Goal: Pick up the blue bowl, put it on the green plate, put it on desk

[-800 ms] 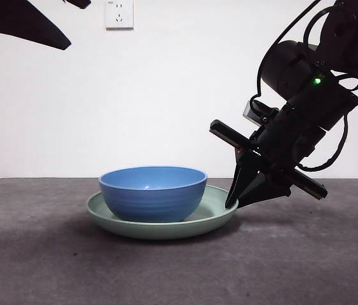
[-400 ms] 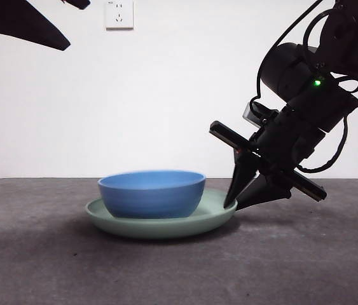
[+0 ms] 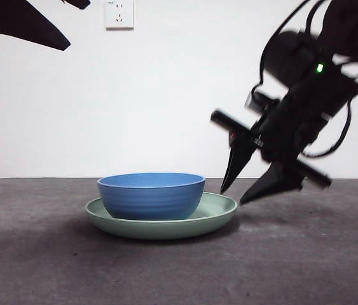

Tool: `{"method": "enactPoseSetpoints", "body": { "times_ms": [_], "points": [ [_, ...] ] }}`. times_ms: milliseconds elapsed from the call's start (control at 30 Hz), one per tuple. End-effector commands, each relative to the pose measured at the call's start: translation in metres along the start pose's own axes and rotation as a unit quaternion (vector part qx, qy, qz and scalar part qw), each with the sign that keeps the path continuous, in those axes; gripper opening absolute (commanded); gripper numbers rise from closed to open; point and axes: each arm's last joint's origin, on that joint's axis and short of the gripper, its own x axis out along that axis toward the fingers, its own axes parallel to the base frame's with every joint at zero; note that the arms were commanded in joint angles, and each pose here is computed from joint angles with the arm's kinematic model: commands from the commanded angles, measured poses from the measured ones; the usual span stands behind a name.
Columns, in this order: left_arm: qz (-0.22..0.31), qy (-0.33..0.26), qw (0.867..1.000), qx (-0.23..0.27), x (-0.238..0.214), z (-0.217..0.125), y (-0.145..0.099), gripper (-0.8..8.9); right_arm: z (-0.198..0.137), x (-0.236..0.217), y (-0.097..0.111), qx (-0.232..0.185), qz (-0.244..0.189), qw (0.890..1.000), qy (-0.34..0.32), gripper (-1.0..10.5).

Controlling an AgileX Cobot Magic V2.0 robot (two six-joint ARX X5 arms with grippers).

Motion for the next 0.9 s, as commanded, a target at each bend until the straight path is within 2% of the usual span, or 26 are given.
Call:
{"method": "enactPoseSetpoints", "body": {
  "times_ms": [33,233,433,600,733,900],
  "points": [
    [-0.004,-0.002,1.000,0.004,0.001,0.002,-0.001,2.50,0.006,-0.023,0.013,-0.031,-0.001,0.999,-0.032,1.7],
    [-0.004,-0.002,1.000,0.004,0.001,0.002,-0.001,2.50,0.002,-0.087,0.034,-0.098,0.013,0.993,-0.059,1.7],
    [-0.004,-0.003,1.000,0.004,0.001,0.002,-0.001,2.50,-0.019,-0.150,0.055,-0.176,0.088,0.978,-0.070,1.7],
    [-0.004,-0.002,1.000,0.004,0.001,0.002,-0.001,2.50,-0.039,-0.191,0.060,-0.202,0.133,0.968,-0.073,1.7],
    [-0.004,-0.002,1.000,0.003,0.001,0.002,-0.001,2.50,-0.057,-0.212,0.057,-0.224,0.134,0.964,-0.058,1.7],
    [-0.004,-0.002,1.000,0.002,0.001,0.002,-0.001,2.50,-0.075,-0.225,0.049,-0.243,0.114,0.963,-0.019,1.7]
  ]
}}
